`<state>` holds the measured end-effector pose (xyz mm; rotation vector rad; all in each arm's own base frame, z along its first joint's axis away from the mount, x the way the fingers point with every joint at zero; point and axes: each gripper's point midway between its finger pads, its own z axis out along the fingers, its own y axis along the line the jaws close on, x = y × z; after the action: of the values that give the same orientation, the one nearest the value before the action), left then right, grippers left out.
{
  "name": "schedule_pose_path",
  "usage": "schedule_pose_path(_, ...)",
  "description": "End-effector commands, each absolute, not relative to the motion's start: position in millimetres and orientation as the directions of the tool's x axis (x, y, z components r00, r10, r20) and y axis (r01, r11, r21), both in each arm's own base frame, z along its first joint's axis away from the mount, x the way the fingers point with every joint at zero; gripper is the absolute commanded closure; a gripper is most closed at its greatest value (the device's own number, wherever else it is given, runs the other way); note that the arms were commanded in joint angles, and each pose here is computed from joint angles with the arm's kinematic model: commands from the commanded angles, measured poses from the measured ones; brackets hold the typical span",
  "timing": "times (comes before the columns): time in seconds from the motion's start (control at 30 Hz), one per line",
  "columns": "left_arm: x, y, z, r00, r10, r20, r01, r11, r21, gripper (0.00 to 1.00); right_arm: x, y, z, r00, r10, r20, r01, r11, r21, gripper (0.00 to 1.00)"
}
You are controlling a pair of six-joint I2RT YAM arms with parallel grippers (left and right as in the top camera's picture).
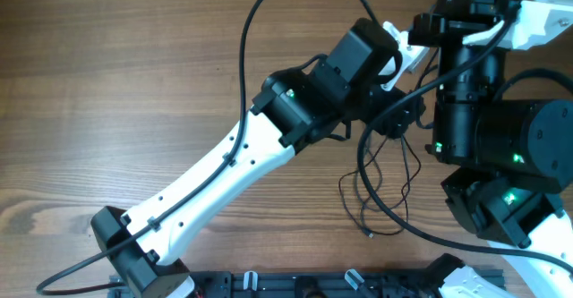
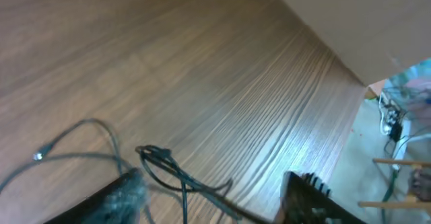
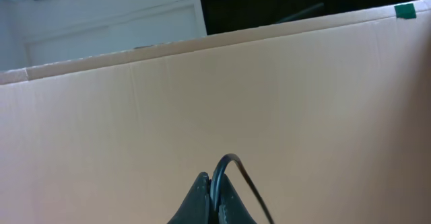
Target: Untangle cables
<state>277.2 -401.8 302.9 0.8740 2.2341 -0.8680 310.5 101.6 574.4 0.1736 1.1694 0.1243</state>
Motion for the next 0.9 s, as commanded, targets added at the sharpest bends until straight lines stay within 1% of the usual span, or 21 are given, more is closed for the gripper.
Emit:
schedule_pose_path(0.0, 277, -409, 304, -0.598, 0.362, -0.715, 0.757, 0.547, -0.356, 0.96, 309, 98, 576, 0.387, 0.246, -0.889, -0.022, 0.966, 0.258, 0.95)
schedule_pose_path(0.13, 276, -411, 306, -0.593, 0.360, -0.720, 0.762, 0.540, -0.358, 0.96, 309, 98, 576, 0.386, 0.246, -0.889, -0.021, 0.966, 0.258, 0.95)
schedule_pose_path(0.17, 279, -409, 305, -0.593, 0.357, -0.721, 0.757, 0.553, -0.348, 0.96, 310, 99, 574, 0.378, 0.241, -0.894, -0.018, 0.967, 0.253, 0.84)
schedule_pose_path(0.2, 285, -404, 303, -0.596, 0.352, -0.722, 0.743, 0.582, -0.330, 0.96, 311, 98, 571, 0.370, 0.239, -0.898, -0.007, 0.967, 0.254, 0.69)
schedule_pose_path(0.3, 305, -374, 305, -0.605, 0.328, -0.725, 0.676, 0.692, -0.251, 0.96, 314, 84, 560, 0.341, 0.239, -0.909, 0.081, 0.956, 0.282, 0.13)
schedule_pose_path(0.33, 311, -355, 306, -0.616, 0.321, -0.719, 0.639, 0.738, -0.217, 0.96, 315, 77, 556, 0.335, 0.246, -0.910, 0.111, 0.948, 0.297, 0.00)
schedule_pose_path(0.43, 320, -304, 311, -0.650, 0.303, -0.697, 0.543, 0.827, -0.147, 0.96, 322, 52, 541, 0.327, 0.333, -0.885, 0.180, 0.897, 0.404, 0.01)
schedule_pose_path(0.5, 321, -275, 316, -0.681, 0.271, -0.681, 0.484, 0.863, -0.141, 0.96, 328, 42, 527, 0.308, 0.398, -0.864, 0.203, 0.860, 0.469, 0.00)
schedule_pose_path(0.53, 322, -259, 319, -0.697, 0.247, -0.673, 0.450, 0.881, -0.142, 0.96, 332, 38, 515, 0.279, 0.428, -0.860, 0.218, 0.844, 0.490, 0.00)
schedule_pose_path(0.57, 323, -242, 322, -0.710, 0.222, -0.668, 0.413, 0.900, -0.140, 0.96, 337, 40, 501, 0.223, 0.435, -0.873, 0.224, 0.848, 0.480, 0.00)
schedule_pose_path(0.6, 327, -220, 329, -0.724, 0.158, -0.672, 0.343, 0.927, -0.152, 0.96, 344, 49, 477, 0.112, 0.429, -0.896, 0.210, 0.871, 0.444, 0.01)
schedule_pose_path(0.7, 335, -181, 351, -0.719, -0.003, -0.695, 0.207, 0.954, -0.218, 0.96, 350, 71, 431, -0.101, 0.405, -0.909, 0.178, 0.906, 0.385, 0.00)
schedule_pose_path(0.73, 336, -171, 356, -0.711, -0.045, -0.702, 0.173, 0.956, -0.237, 0.96, 351, 79, 418, -0.161, 0.400, -0.902, 0.158, 0.913, 0.377, 0.00)
schedule_pose_path(0.8, 339, -149, 370, -0.686, -0.138, -0.715, 0.100, 0.955, -0.280, 0.96, 348, 109, 383, -0.351, 0.350, -0.869, 0.050, 0.933, 0.356, 0.01)
schedule_pose_path(0.87, 340, -130, 381, -0.655, -0.217, -0.724, 0.039, 0.947, -0.319, 0.96, 344, 131, 354, -0.488, 0.301, -0.819, -0.020, 0.934, 0.356, 0.00)
